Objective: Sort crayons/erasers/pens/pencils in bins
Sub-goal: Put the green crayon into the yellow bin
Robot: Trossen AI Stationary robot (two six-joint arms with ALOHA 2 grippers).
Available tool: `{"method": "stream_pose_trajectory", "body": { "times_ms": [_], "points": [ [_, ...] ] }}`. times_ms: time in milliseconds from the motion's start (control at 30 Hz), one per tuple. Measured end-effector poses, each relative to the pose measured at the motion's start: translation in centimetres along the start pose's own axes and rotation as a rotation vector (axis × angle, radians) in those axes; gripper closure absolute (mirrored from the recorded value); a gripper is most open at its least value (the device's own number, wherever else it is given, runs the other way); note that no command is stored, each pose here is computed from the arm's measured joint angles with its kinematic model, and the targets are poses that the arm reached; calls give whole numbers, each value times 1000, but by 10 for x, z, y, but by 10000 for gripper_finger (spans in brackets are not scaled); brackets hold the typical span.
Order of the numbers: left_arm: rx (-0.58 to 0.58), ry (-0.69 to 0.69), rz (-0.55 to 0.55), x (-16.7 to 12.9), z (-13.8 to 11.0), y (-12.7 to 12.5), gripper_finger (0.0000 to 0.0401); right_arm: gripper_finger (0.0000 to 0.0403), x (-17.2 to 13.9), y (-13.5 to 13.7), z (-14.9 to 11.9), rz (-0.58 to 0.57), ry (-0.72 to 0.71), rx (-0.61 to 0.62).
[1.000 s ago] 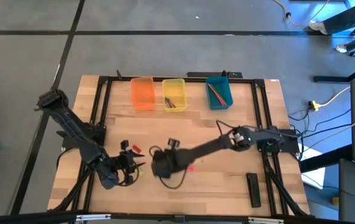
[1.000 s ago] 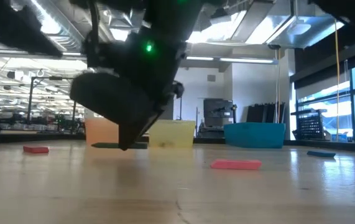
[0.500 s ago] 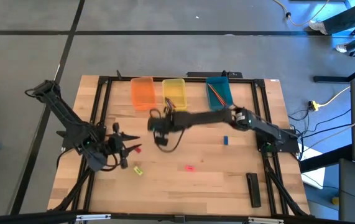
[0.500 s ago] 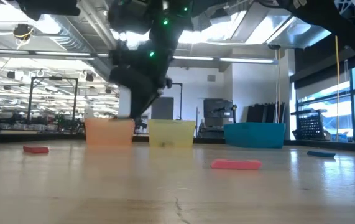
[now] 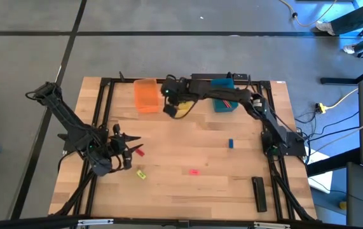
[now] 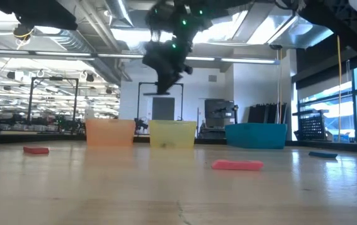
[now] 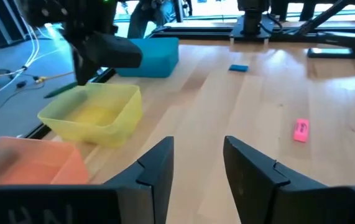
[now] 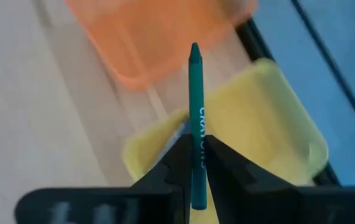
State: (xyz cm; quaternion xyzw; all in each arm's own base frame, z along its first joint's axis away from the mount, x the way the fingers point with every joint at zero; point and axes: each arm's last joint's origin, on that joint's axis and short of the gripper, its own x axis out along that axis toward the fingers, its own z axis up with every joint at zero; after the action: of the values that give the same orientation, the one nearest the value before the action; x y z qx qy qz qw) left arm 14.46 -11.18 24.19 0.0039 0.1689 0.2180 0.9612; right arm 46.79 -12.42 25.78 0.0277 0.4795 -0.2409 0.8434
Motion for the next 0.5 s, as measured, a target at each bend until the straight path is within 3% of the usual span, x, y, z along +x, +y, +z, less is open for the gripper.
{"method": "stream_pose_trajectory", "body": {
  "times_ms": [200, 367, 500],
  "points": [
    [16, 4, 63, 7, 0, 6, 268, 355, 34, -19, -24, 58, 107, 107],
    [45, 29, 141, 16, 0, 15, 268, 355, 63, -18, -43, 193, 109, 191],
    [58, 71, 197, 25, 0, 24, 268, 355, 75, -19, -51, 198, 85, 268]
  ]
}}
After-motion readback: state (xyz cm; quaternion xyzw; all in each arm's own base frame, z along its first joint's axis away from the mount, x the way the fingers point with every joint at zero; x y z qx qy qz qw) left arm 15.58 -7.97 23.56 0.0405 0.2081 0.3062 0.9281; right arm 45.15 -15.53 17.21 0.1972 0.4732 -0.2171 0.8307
